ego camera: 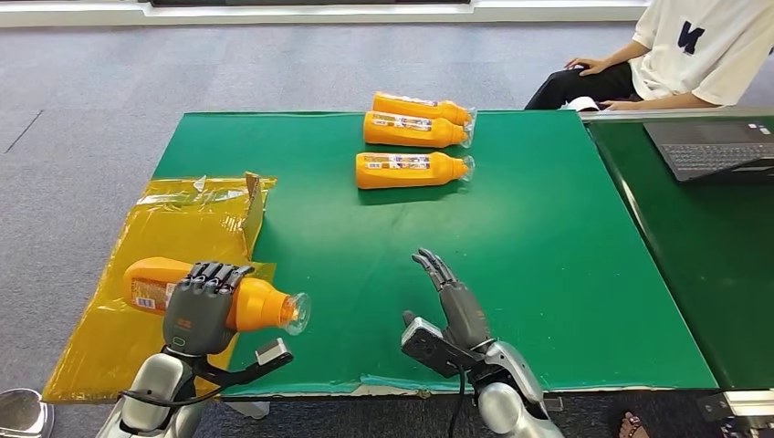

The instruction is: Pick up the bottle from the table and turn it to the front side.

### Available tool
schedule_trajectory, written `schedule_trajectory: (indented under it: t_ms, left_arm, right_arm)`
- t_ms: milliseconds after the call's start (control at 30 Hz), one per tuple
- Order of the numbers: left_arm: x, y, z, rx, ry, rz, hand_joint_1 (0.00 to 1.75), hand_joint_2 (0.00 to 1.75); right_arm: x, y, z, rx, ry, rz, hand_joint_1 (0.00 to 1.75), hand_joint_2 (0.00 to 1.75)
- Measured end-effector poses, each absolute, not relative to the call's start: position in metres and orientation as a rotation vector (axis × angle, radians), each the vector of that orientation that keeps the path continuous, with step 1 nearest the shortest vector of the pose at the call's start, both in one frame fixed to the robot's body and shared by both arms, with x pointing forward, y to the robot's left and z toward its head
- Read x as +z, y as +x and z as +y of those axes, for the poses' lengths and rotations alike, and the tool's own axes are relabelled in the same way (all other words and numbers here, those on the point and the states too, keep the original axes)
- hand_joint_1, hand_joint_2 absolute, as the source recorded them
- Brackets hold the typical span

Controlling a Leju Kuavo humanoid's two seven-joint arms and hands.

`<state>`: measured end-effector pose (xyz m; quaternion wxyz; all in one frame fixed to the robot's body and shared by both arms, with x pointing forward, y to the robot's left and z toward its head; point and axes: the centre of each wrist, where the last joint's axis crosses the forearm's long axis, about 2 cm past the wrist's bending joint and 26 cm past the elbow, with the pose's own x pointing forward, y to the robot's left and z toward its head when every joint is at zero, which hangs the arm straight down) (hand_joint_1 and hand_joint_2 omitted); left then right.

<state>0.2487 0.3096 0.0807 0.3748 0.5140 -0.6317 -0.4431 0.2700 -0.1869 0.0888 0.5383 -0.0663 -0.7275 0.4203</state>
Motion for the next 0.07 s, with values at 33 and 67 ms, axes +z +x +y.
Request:
schedule_trajectory:
  t_ms: [33,67]
  left_arm:
    - [0.0791,0.2467,0.3118,-1.139,1.315,-1.602,1.75,1.75]
    - [0.0784,0.2457,0.3129,-1.142,1.313,-1.594,1.75,1.75]
  right_arm:
    - [0.0881,0.2701,-0.1870,1.000,-0.154,-1.730,0.00,1.75]
    - [0.0878,0.2701,-0.1870,0.999,-0.152,-1.730,0.00,1.75]
